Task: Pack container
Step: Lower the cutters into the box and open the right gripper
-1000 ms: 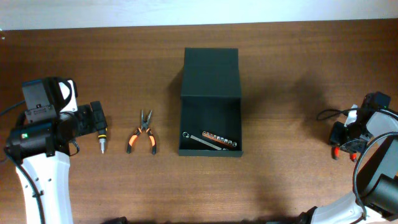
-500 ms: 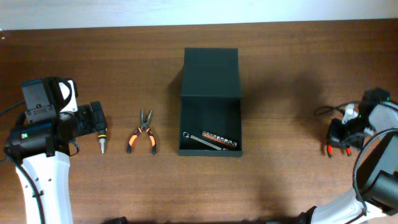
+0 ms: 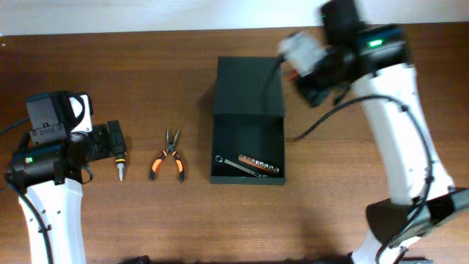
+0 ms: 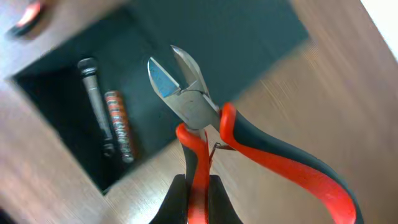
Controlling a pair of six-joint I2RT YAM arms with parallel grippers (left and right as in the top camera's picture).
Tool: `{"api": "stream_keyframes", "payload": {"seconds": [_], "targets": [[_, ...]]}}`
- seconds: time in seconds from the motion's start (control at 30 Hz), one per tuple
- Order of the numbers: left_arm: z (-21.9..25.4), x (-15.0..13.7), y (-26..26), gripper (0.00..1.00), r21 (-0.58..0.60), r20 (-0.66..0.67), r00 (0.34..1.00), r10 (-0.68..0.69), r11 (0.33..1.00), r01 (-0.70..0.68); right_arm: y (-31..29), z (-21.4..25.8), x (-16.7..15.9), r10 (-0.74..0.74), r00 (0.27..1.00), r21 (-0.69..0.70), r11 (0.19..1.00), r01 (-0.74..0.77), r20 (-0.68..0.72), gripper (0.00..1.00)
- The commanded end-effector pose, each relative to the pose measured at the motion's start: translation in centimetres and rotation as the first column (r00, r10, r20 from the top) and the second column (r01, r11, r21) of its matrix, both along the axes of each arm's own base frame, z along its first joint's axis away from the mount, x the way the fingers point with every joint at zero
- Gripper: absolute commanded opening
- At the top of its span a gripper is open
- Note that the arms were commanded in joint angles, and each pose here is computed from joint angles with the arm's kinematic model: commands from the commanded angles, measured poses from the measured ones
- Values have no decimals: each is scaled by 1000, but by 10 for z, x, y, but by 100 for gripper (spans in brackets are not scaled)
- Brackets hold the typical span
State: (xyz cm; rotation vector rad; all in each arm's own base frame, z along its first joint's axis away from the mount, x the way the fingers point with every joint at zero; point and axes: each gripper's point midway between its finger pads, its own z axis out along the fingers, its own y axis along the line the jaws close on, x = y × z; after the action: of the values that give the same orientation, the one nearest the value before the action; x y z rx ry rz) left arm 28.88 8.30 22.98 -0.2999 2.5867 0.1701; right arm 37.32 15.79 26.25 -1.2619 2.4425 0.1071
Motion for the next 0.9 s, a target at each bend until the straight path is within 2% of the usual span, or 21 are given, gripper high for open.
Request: {"api": "stream_keyframes", "payload": {"seconds": [0.0, 0.13, 0.27, 0.4, 0.5, 0.53, 0.57, 0.6, 0.67, 0.7, 0.73, 0.8, 0.87], "targets": [[7, 1, 0, 99, 5, 23, 1000, -14, 1000, 14, 34, -26, -11, 209, 978, -99, 973, -210, -20, 4], [7, 1, 0, 99, 5, 22, 1000, -14, 1000, 14, 67, -92, -28, 277, 940, -120, 945, -304, -201, 4], [7, 1, 0, 99, 5, 22, 1000, -14, 1000, 14, 75, -151, -41, 234, 899, -138, 943, -302, -370, 4], [7, 1, 0, 99, 5, 22, 1000, -14, 1000, 14, 76, -189, -48, 216, 863, -132, 943, -305, -456, 4], [7, 1, 0, 99, 5, 21, 1000, -14, 1000, 14, 76, -212, -50, 181, 863, -138, 951, -275, -472, 4], [7, 1, 0, 99, 4, 19, 1000, -14, 1000, 14, 75, -213, -51, 180, 861, -140, 951, -276, -476, 13], [7, 0, 0, 99, 4, 17, 1000, -14, 1000, 14, 74, -213, -52, 172, 859, -143, 952, -271, -482, 49], [6, 0, 0, 99, 3, 15, 1000, -14, 1000, 14, 74, -213, -53, 154, 861, -147, 956, -253, -484, 74], [6, 0, 0, 99, 3, 16, 1000, -14, 1000, 14, 73, -211, -54, 150, 858, -150, 956, -253, -491, 86], [7, -1, -1, 99, 3, 17, 1000, -15, 1000, 14, 71, -209, -55, 130, 860, -159, 958, -237, -494, 96], [9, -3, -2, 99, 4, 19, 1000, -17, 1000, 17, 70, -203, -54, 106, 865, -172, 961, -215, -490, 99], [20, -5, -14, 99, 16, 57, 997, -59, 998, 58, 65, -179, -43, 64, 894, -198, 966, -167, -443, 99], [29, -9, -37, 99, 26, 82, 987, -138, 990, 136, 58, -131, -22, 19, 942, -182, 980, -84, -335, 99]]}}
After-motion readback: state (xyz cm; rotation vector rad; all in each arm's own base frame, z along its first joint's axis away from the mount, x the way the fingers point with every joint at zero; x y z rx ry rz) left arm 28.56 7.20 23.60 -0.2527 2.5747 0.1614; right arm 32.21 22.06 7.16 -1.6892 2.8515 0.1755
